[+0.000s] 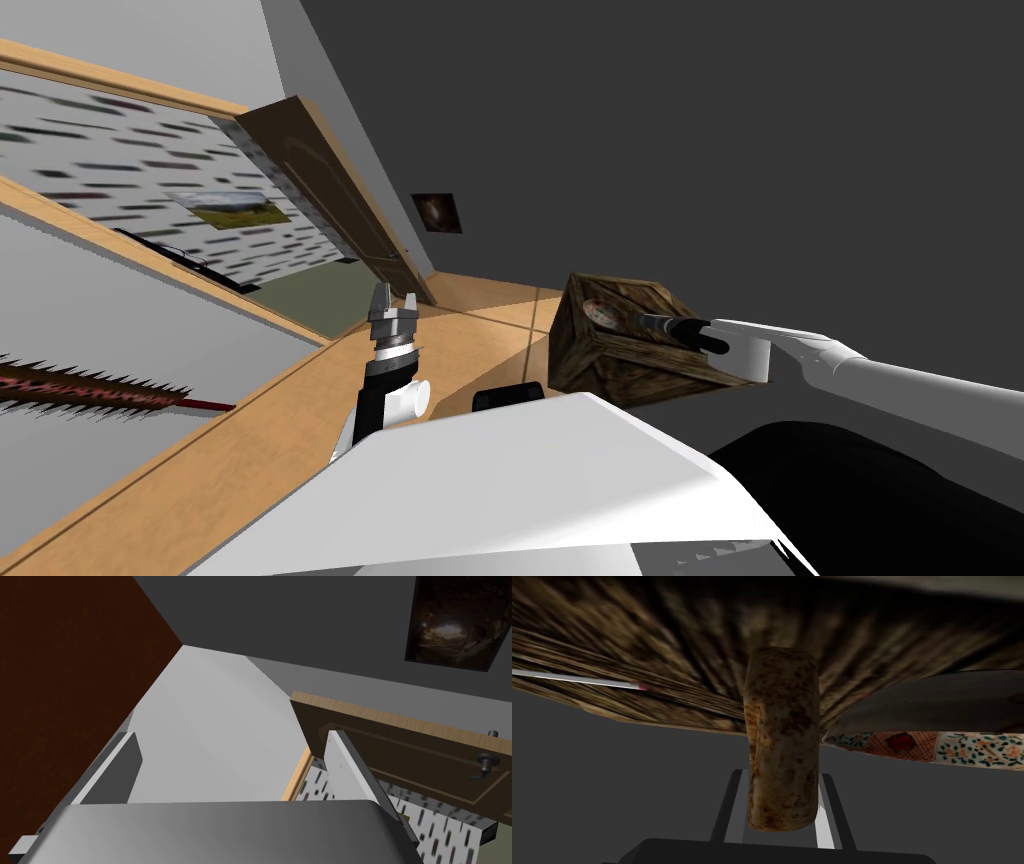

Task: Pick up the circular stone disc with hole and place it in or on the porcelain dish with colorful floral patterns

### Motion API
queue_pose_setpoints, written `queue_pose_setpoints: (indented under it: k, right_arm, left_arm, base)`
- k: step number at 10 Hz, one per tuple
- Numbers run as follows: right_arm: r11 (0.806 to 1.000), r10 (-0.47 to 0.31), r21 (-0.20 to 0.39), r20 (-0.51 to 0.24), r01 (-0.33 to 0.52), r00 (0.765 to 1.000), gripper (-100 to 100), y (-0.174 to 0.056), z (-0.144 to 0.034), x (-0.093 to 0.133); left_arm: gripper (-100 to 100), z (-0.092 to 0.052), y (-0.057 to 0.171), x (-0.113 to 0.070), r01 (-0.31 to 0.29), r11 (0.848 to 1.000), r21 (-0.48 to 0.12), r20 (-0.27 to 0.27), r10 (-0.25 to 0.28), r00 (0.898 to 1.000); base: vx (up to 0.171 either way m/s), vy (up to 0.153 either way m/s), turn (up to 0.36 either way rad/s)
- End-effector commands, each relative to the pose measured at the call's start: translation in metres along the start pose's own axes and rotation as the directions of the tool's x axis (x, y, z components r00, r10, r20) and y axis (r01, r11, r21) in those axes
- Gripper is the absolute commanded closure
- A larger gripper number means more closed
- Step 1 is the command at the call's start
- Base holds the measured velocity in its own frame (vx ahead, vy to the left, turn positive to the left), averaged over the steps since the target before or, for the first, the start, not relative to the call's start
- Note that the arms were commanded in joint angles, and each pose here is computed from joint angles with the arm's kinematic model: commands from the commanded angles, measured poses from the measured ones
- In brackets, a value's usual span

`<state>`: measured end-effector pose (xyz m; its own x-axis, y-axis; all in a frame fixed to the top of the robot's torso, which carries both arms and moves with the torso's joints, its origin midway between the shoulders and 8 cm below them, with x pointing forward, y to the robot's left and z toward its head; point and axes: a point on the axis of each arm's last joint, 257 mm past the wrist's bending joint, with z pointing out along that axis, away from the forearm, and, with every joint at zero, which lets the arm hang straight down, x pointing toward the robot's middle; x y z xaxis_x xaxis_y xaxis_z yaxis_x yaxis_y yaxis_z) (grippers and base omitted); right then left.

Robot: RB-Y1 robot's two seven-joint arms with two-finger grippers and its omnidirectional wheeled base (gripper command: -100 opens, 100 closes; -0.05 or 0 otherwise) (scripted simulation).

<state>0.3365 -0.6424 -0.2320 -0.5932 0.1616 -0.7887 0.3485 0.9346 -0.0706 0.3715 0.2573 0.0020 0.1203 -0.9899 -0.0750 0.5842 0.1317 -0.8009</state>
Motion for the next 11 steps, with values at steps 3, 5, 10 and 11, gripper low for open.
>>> queue_pose_setpoints:
  k: [3,5,10,11]
  right_arm:
    - [0.998,0.062,0.007,0.018,-0.062,0.998,100,-0.001,0.003,-0.015]
    - [0.996,0.089,0.010,0.027,-0.089,0.996,100,-0.002,0.004,-0.023]
    - [0.987,0.158,0.018,0.054,-0.159,0.986,100,-0.003,0.006,-0.046]
    - [0.986,0.166,0.019,0.057,-0.168,0.984,100,-0.004,0.006,-0.049]
  left_arm:
    - [0,0.000,0.000,0.000,0.000,1.000,0.000,0.000,0.000,1.000]
    - [0,0.000,0.000,0.000,0.000,1.000,0.000,0.000,0.000,1.000]
    - [0,0.000,0.000,0.000,0.000,1.000,0.000,0.000,0.000,1.000]
    - [0,0.000,0.000,0.000,0.000,1.000,0.000,0.000,0.000,1.000]
  base:
    - [0.068,-0.023,-0.015]
    - [0.095,-0.023,-0.011]
    - [0.064,-0.013,-0.018]
    - [0.070,-0.009,-0.007]
